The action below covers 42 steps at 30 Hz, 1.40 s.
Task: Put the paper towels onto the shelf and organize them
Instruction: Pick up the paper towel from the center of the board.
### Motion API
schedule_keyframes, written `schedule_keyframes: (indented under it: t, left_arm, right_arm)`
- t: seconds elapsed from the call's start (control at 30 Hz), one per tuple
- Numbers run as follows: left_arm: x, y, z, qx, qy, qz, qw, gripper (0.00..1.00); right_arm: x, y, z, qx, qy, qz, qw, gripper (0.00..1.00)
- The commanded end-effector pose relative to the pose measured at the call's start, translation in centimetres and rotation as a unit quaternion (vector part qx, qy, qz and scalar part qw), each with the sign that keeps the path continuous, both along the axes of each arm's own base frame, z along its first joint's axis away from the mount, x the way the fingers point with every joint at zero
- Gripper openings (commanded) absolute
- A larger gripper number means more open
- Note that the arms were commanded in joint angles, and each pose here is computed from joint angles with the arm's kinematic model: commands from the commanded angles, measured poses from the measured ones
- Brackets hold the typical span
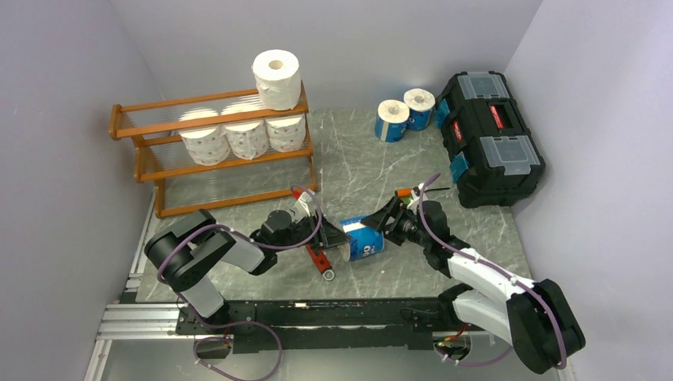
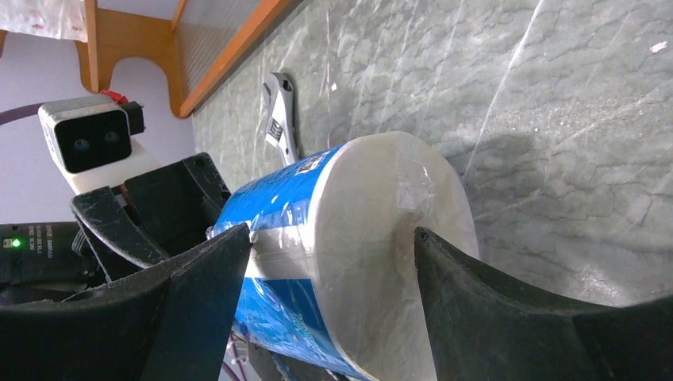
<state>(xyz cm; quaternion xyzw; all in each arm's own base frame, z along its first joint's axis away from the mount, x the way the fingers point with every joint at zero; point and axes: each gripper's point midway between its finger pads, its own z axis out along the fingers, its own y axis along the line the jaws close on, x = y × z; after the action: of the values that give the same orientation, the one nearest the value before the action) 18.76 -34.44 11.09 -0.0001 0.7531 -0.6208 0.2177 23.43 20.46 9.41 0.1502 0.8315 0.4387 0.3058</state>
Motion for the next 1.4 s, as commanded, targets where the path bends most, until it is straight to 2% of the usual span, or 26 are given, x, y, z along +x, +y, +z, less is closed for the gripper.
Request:
schedule_keyframes:
  t: [0.0,0.07,0.17,0.27,0.3,0.47,0.57,0.8,0.93,1.07,1.23,1.37]
  left_arm:
    - [0.6,-1.0,4.2,-0.043,-0.064,-0.009,0.997,0.50]
    - [0.7,-1.1,4.4,-0.040,-0.068,-0.009,0.997,0.51]
    - [0.9,-1.3,4.5,-0.034,-0.071,-0.010,0.997,0.59]
    - [1.1,-1.3,4.3,-0.025,-0.070,-0.007,0.997,0.61]
    - [1.1,-1.4,4.5,-0.026,-0.073,-0.008,0.997,0.60]
    - [1.3,-1.3,4.6,-0.015,-0.080,-0.004,0.997,0.39]
    - [1.4,-1.0,4.7,-0.010,-0.086,0.000,0.996,0.31]
    - [1.8,0.2,5.4,0.017,-0.106,0.022,0.994,0.27]
    - [2.4,1.3,6.0,0.078,-0.129,0.039,0.988,0.25]
    - [3.6,3.5,6.7,0.174,-0.149,0.073,0.971,0.25]
    - [5.1,7.1,9.3,0.290,-0.181,0.113,0.933,0.25]
    - [6.1,11.0,9.9,0.403,-0.185,0.138,0.886,0.26]
  right_arm:
    - [-0.4,1.1,1.3,0.025,-0.018,0.018,0.999,0.78]
    - [-0.5,1.3,1.4,0.029,-0.019,0.022,0.999,0.78]
    - [-0.6,1.4,1.6,0.029,-0.021,0.023,0.999,0.78]
    - [-0.6,1.3,1.6,0.023,-0.023,0.023,0.999,0.78]
    - [-0.5,1.3,1.7,0.023,-0.025,0.023,0.999,0.78]
    - [-0.3,1.2,1.9,0.016,-0.028,0.022,0.999,0.77]
    - [-0.1,1.1,2.3,0.009,-0.035,0.021,0.999,0.77]
    - [0.6,-0.3,4.0,-0.048,-0.064,0.006,0.997,0.82]
    - [1.4,-2.0,6.3,-0.095,-0.092,-0.022,0.991,0.85]
    - [1.6,-3.1,8.4,-0.117,-0.121,-0.036,0.985,0.86]
    - [2.0,-3.6,9.4,-0.130,-0.134,-0.047,0.981,0.86]
    - [2.3,-4.0,8.9,-0.145,-0.125,-0.056,0.980,0.86]
